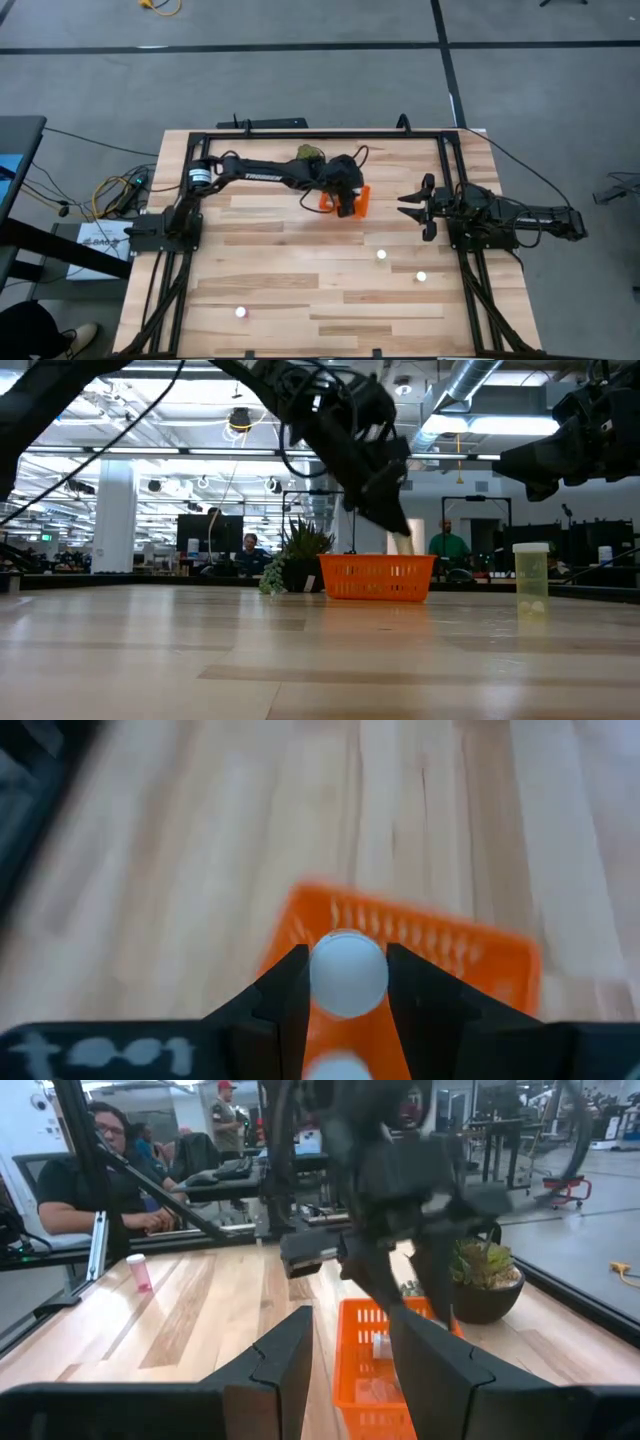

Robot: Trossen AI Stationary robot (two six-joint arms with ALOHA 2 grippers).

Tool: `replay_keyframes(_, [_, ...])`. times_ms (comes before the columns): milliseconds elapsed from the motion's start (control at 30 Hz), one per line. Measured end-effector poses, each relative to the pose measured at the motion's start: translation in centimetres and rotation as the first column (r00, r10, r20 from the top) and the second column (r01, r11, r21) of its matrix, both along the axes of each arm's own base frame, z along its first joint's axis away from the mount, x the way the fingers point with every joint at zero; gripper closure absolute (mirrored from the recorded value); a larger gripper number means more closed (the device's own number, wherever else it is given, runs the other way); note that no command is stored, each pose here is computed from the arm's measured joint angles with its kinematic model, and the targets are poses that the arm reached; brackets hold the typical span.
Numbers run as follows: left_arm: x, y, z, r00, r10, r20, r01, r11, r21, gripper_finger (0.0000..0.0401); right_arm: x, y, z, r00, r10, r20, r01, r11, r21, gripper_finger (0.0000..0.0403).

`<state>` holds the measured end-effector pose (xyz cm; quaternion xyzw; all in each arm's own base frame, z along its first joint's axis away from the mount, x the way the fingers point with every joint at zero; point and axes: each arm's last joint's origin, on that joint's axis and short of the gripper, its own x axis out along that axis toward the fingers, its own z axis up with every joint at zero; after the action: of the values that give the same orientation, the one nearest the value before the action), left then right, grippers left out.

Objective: Pick and place pill bottles into a basket
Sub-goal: Put the yellow pill bottle into the orange basket, then put the pink pill bottle into the orange basket

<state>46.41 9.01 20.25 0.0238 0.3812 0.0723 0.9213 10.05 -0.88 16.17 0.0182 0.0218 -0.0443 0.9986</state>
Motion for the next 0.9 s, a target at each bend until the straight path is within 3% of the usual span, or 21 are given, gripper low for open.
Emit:
replay_keyframes(233, [0.3, 0.7, -2.6, 0.998, -0.020, -0.053, 0.017, 0.998, -0.067, 0.0294, 0.0, 0.0, 0.0, 1.000, 0.000, 0.000, 0.000, 1.000, 0.000, 0.0273])
replay_keyframes(467, [0.6, 0.5, -2.5, 0.997, -0.047, -0.057, 0.045, 0.998, -0.039, 0.0280, 0.0, 0.0, 0.0, 1.000, 0.001, 0.001, -0.001, 1.000, 0.000, 0.0273])
replay_keyframes(900, [0.8, 0.6, -1.9, 0.997, -0.052, -0.050, 0.052, 0.999, -0.010, 0.0212, 0.0, 0.0, 0.0, 1.000, 0.001, 0.000, -0.001, 1.000, 0.000, 0.0273])
